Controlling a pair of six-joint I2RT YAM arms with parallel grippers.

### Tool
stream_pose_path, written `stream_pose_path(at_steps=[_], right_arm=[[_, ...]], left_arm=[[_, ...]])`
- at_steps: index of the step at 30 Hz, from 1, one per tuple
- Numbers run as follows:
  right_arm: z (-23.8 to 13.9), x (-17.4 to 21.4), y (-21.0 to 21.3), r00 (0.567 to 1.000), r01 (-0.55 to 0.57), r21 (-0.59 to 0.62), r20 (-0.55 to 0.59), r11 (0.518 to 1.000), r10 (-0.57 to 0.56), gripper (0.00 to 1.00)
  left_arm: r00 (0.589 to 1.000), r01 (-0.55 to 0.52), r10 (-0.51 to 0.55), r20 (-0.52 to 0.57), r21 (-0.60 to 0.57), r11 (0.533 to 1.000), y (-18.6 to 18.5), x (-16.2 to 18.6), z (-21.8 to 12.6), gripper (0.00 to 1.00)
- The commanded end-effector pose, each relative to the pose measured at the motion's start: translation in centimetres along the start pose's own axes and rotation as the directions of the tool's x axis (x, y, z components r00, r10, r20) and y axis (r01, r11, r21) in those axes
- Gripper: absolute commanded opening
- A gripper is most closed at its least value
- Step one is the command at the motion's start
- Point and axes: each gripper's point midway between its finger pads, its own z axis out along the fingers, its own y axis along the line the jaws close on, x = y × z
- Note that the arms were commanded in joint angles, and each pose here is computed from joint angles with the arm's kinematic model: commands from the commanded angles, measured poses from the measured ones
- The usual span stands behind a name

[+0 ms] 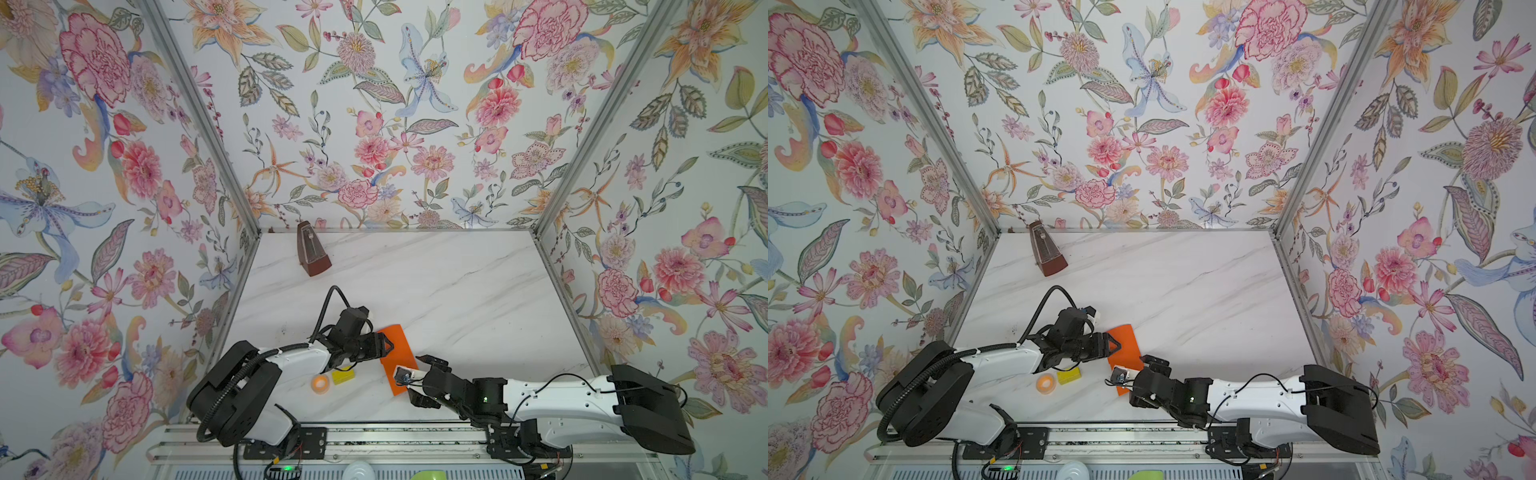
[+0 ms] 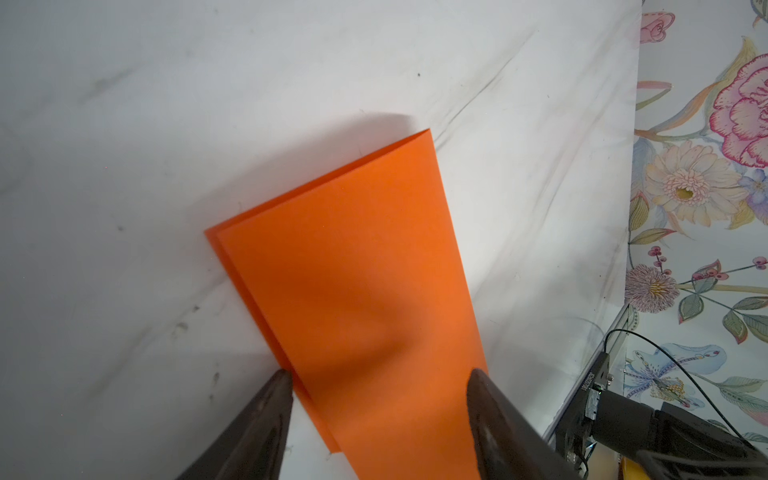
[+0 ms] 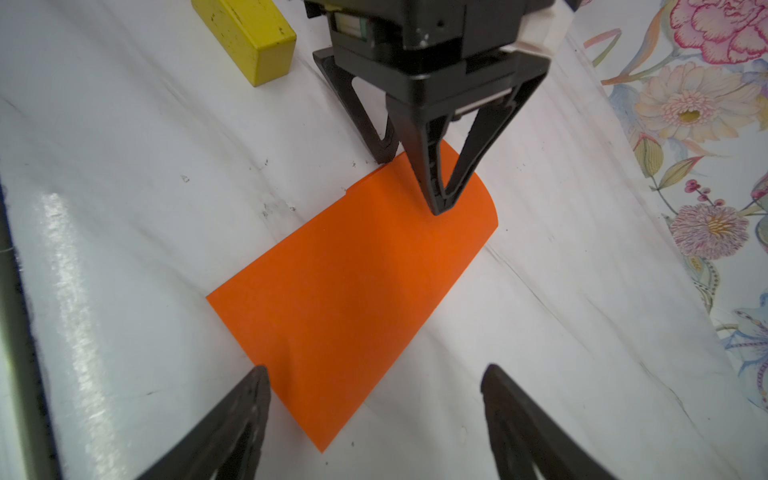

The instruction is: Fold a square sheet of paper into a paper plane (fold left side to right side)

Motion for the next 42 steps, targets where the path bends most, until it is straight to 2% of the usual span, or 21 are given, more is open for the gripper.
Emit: stream_pose_path(at_steps=[1,10,20,28,35,42], right_arm=[[0.0,0.5,-0.1,1.0,-0.013,0.0,-0.007,1.0,0.013,0.81],[0.0,0.0,0.5,1.0,-0.005,-0.017,0.007,1.0,0.005,0.8],[0.6,-0.9,3.2,0.999,0.015,-0.09,0.036,0.996,-0.012,0.79],[1.7,-2.0,3.7,0.998,0.023,-0.05,0.057,0.998,-0.021,0.8],[2.4,-3.5,3.3,0.995,0.035,0.052,0.088,0.998,-0.039,0.8],[2.1,-4.5,2.4,0.994,0.017,0.12,0.106,0.993,-0.03,0.75]], left_arm=[[1.0,0.014,-0.014,-0.008,0.02,1.0,-0.2,0.2,0.2,0.68],[1.0,0.003,-0.005,0.026,0.058,0.998,-1.7,-0.8,-0.8,0.5],[0.999,-0.01,0.005,0.053,0.087,0.996,-3.2,-1.6,-2.0,0.31],[0.998,-0.013,0.006,0.066,0.103,0.995,-3.8,-1.9,-2.5,0.26],[0.998,-0.012,0.005,0.069,0.113,0.994,-4.0,-2.0,-2.6,0.25],[0.997,-0.014,0.006,0.071,0.112,0.994,-3.9,-1.9,-2.7,0.25]])
